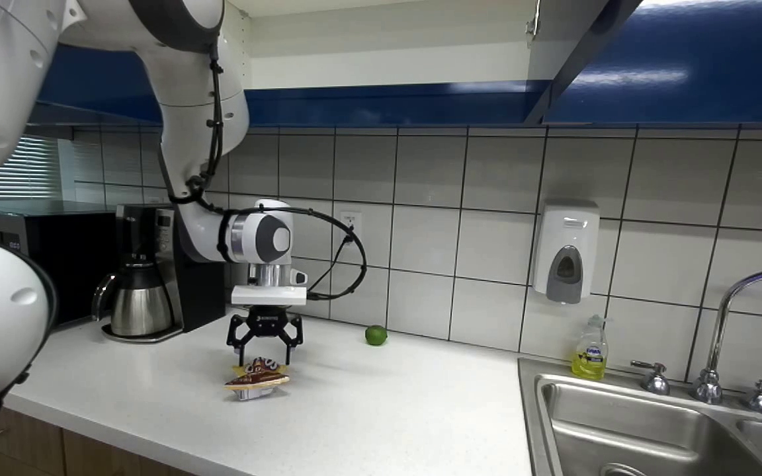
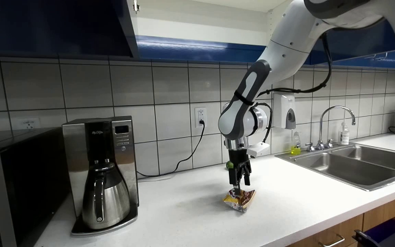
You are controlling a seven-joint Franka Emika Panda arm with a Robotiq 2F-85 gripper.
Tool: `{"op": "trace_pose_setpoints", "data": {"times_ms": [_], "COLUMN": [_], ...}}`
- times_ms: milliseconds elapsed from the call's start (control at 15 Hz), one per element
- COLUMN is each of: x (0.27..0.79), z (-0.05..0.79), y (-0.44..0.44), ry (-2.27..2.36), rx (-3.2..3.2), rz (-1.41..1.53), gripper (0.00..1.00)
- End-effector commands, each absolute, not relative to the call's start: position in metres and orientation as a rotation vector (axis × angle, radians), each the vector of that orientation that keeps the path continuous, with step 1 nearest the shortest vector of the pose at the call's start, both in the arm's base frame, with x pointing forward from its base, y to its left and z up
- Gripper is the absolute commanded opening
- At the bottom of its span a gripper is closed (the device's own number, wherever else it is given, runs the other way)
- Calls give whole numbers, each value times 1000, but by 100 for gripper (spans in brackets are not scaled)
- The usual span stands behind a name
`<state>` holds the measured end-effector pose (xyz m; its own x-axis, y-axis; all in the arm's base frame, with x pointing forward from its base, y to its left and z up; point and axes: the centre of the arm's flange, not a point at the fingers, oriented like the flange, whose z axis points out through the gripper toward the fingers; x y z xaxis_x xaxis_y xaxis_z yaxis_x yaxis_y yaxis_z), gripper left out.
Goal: Put the packet in the open cabinet.
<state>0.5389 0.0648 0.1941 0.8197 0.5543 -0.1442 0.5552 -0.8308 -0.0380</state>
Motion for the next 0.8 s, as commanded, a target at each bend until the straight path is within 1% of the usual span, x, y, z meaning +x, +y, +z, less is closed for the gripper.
{"op": "trace_pose_setpoints", "data": {"times_ms": [0,533,600,667,733], "x": [548,553,553,554,555], "z": [190,185,184,183,184], "y": [69,74,75,76,77], "ry": [935,969,972,974,976], "rx": [2959,2932,2929,2927,2926], "rz": [-256,-264,-266,-269,-272], "gripper": [100,100,75,74,68]}}
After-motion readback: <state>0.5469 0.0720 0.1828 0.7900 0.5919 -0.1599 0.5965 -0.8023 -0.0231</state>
